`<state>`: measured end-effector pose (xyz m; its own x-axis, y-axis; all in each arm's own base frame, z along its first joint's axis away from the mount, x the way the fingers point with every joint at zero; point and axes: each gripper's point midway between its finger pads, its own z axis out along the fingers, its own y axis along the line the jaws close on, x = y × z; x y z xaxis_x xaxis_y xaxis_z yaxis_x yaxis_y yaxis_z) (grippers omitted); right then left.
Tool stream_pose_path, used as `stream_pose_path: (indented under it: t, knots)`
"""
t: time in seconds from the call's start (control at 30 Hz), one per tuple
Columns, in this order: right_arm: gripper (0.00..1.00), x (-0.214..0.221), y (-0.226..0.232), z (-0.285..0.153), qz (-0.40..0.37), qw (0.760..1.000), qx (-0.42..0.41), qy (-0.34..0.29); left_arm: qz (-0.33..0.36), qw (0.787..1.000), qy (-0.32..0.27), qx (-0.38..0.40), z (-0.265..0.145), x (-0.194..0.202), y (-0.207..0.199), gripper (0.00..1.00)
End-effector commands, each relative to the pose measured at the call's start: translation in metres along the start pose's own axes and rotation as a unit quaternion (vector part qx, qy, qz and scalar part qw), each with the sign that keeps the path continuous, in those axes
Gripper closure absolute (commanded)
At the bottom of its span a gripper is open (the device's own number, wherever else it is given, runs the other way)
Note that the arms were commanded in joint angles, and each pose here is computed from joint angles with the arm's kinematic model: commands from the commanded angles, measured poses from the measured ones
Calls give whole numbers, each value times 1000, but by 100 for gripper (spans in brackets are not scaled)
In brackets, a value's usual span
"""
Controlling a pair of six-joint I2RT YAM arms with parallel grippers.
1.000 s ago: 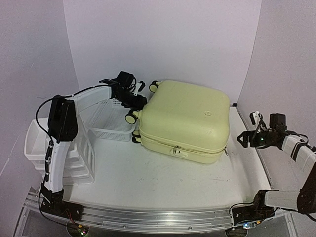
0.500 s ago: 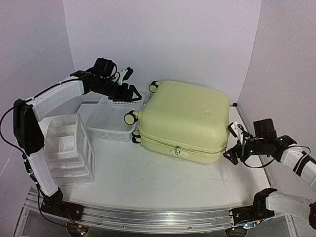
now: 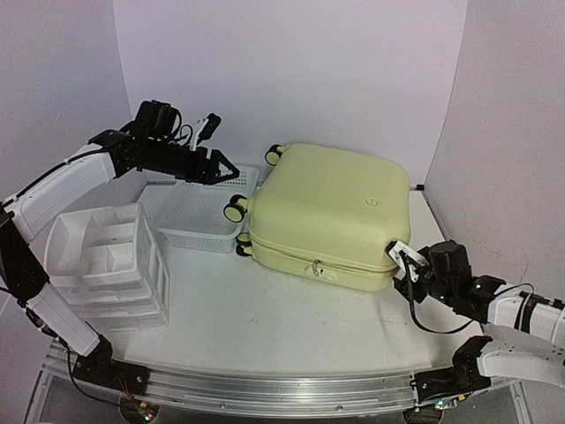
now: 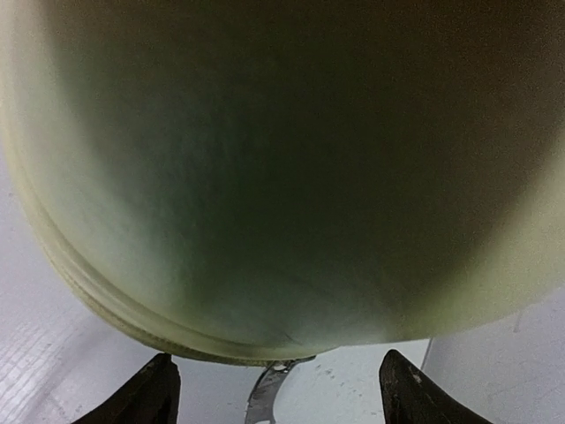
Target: Open, take out, and arrange the luggage
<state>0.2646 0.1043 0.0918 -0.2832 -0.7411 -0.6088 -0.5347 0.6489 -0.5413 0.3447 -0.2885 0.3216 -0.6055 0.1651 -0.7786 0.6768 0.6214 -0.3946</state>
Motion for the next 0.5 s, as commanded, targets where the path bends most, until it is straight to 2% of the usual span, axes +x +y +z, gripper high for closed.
stream_pose_path:
  t: [0.0,0.07,0.3,0.47]
  knots:
    - [20,17,-27,3,-12,995,88,35,32,999,-34,12,-17,-14,-14,26]
    - [22,13,-27,4,-10,995,93,18,32,999,-34,12,-18,-13,-14,26]
    - [32,18,-33,10,-18,992,122,30,29,999,-25,8,-12,-7,-9,26]
    - [46,19,-35,8,-18,991,133,21,29,999,-23,6,-11,-5,-6,26]
